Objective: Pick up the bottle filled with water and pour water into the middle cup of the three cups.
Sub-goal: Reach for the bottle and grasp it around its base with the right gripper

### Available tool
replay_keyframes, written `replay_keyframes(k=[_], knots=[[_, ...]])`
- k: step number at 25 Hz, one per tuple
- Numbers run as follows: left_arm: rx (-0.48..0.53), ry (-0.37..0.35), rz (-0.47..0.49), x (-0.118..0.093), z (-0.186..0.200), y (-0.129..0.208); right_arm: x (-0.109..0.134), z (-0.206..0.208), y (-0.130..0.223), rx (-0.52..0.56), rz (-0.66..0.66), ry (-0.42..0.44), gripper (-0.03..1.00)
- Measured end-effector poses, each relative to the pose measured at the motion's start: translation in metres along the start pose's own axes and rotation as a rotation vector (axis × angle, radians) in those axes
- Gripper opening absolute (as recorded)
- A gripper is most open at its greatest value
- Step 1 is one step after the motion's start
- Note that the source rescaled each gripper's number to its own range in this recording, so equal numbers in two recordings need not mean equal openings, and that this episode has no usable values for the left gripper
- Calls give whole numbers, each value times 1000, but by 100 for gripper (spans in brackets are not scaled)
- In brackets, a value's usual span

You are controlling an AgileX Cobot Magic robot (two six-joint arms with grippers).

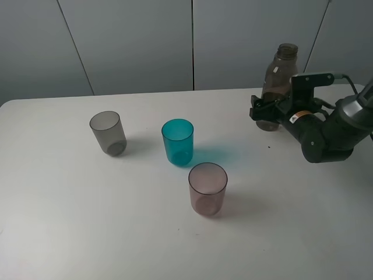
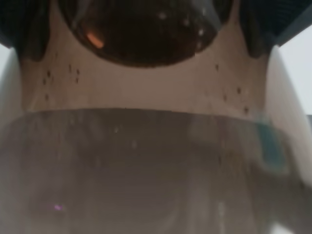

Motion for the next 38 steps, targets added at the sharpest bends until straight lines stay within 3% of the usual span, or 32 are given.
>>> replay_keyframes(k=[34,35,36,37,38], knots=[[0,0,2,0,0,0,4,-9,2,-44,-27,-26,100],[0,0,2,0,0,0,4,-9,2,-44,-36,-26,95],[0,0,2,0,0,0,4,-9,2,-44,-43,-26,84],[0,0,2,0,0,0,4,-9,2,-45,-51,-26,59],[0,0,2,0,0,0,4,-9,1,-50,-57,-25,21]])
Point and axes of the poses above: a point on each arm's last joint axis where the gripper is mounted, z pointing back along that axis away from the gripper, x along the wrist's bending axis when the last joint is at zero, y = z × x, the point moved 9 cm from there along -z, pointing out along that axis toward the gripper, and after that the axes turned 4 degrees about -z, right-handed, at the moved point
